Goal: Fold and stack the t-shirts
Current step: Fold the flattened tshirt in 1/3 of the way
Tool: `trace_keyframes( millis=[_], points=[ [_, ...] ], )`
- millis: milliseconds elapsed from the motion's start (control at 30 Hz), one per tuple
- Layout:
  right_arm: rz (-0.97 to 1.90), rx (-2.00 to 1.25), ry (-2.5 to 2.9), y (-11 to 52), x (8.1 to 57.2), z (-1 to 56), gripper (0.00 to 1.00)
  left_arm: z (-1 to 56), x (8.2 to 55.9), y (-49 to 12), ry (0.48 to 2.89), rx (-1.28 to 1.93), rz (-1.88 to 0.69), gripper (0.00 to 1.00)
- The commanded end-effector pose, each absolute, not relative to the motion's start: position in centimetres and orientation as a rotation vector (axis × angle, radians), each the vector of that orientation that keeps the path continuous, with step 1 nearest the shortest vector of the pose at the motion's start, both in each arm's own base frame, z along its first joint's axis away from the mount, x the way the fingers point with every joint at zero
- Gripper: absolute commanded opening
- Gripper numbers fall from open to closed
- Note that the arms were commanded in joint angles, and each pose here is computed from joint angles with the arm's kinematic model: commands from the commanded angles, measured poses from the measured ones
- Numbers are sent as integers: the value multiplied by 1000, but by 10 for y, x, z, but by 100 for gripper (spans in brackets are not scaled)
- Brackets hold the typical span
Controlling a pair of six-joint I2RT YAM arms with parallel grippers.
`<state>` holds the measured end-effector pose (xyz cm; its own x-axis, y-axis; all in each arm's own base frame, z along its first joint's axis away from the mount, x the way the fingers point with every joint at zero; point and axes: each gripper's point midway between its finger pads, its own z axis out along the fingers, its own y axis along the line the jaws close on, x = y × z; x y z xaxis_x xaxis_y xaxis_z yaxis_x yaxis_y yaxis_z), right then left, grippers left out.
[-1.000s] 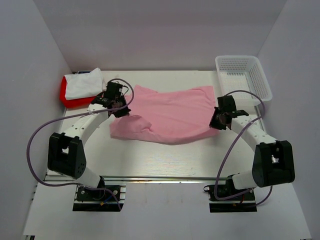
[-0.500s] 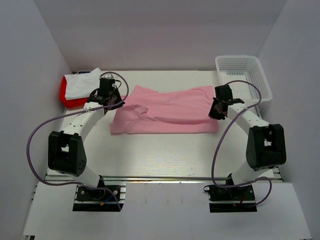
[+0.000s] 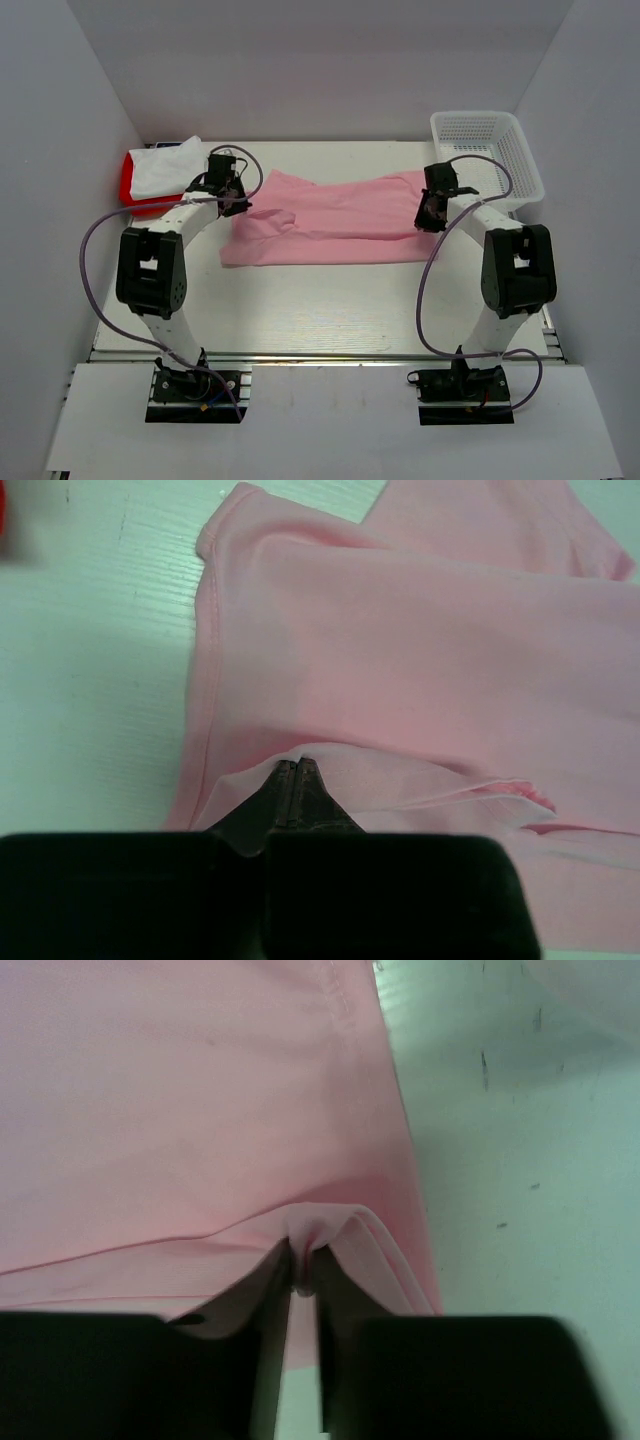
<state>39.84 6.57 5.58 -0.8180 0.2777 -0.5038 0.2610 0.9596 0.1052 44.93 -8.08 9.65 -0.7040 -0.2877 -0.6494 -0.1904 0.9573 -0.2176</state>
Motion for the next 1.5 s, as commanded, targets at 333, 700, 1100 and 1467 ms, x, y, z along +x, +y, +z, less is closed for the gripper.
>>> trace_keyframes(
  millis=[333,700,1100,1467],
  points=[
    [234,133,2355,92,431,113,80,113,484,-78,2355,-392,-178,100],
    [448,46,2396,123,392,87,90,92,422,-118,2430,-280,-450,100],
    [484,139,2530,123,367,32,90,23,368,-121,2628,-295,-489,100],
    [708,183,2628,142,296,4,90,-4,283,-101,2761,-386,-412,100]
  ],
)
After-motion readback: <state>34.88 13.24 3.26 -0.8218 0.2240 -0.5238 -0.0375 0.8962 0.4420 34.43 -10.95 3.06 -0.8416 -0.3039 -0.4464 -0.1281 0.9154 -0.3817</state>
